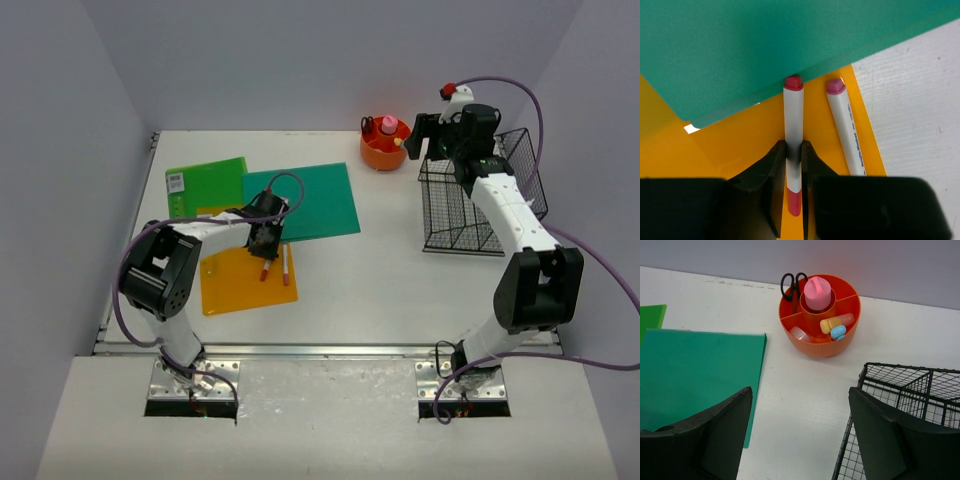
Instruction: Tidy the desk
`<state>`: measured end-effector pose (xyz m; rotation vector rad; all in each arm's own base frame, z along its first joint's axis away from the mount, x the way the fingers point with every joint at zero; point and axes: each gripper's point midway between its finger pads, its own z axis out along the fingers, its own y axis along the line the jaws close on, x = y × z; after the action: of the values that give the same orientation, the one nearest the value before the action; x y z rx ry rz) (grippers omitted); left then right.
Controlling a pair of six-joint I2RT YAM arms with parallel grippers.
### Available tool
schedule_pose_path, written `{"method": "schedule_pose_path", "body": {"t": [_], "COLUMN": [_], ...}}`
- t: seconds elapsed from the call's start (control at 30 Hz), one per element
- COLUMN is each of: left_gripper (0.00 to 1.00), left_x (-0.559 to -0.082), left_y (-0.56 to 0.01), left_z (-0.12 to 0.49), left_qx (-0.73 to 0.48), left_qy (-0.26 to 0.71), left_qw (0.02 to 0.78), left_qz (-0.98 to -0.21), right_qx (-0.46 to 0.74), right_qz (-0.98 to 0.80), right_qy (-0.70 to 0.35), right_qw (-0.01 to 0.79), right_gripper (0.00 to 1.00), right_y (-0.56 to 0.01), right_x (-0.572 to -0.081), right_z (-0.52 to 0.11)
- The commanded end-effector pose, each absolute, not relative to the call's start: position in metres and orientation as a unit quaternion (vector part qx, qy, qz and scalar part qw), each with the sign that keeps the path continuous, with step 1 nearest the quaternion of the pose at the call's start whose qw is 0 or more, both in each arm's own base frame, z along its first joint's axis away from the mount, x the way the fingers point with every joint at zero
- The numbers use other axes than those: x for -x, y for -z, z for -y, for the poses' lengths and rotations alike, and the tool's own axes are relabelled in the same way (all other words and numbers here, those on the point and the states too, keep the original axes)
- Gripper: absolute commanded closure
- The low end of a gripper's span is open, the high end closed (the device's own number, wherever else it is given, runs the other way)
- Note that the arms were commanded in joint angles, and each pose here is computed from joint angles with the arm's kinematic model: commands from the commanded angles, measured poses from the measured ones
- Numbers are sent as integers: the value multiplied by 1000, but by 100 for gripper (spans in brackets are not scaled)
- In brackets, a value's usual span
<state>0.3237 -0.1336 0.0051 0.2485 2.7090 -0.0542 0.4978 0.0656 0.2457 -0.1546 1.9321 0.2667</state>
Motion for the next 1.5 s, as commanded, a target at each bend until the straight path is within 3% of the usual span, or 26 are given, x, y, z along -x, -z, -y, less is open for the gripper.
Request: {"method": "schedule_pose_path", "body": {"t": [0.0,0.1,0.33,0.57,0.73,0.83,1.03,1.3,1.47], "left_gripper": [100,100,100,100,100,100,100,100,100], "left_x": [-331,-336,-375,-376,-371,-369,-364,-360,-360], "left_y": [-14,-43,-173,-202,-204,-210,-218,-219,-218], "left_z": [133,135,149,164,169,175,181,180,179], "left_qx": [-74,-58,64,159,186,182,174,177,177], "left_qy": [7,38,220,336,409,430,455,469,475], "left_qw": [215,236,320,258,206,200,189,178,171], "left_qz": [-974,-969,-919,-892,-869,-862,-852,-847,-845], "right_qx": [132,256,485,650,683,691,696,701,693], "right_qz": [-777,-727,-575,-387,-285,-260,-181,-155,-147], "right_qy": [-140,-157,-153,-129,-109,-112,-81,-58,-14], "right_qw": [600,617,641,641,663,665,690,694,706], "right_gripper": [23,18,4,1,3,7,40,46,63], "right_y": [-279,-286,-287,-267,-255,-246,-236,-227,-225], "right_x": [-480,-457,-397,-332,-305,-297,-287,-295,-313], "right_z": [-93,-145,-229,-314,-355,-370,-393,-406,-410]}}
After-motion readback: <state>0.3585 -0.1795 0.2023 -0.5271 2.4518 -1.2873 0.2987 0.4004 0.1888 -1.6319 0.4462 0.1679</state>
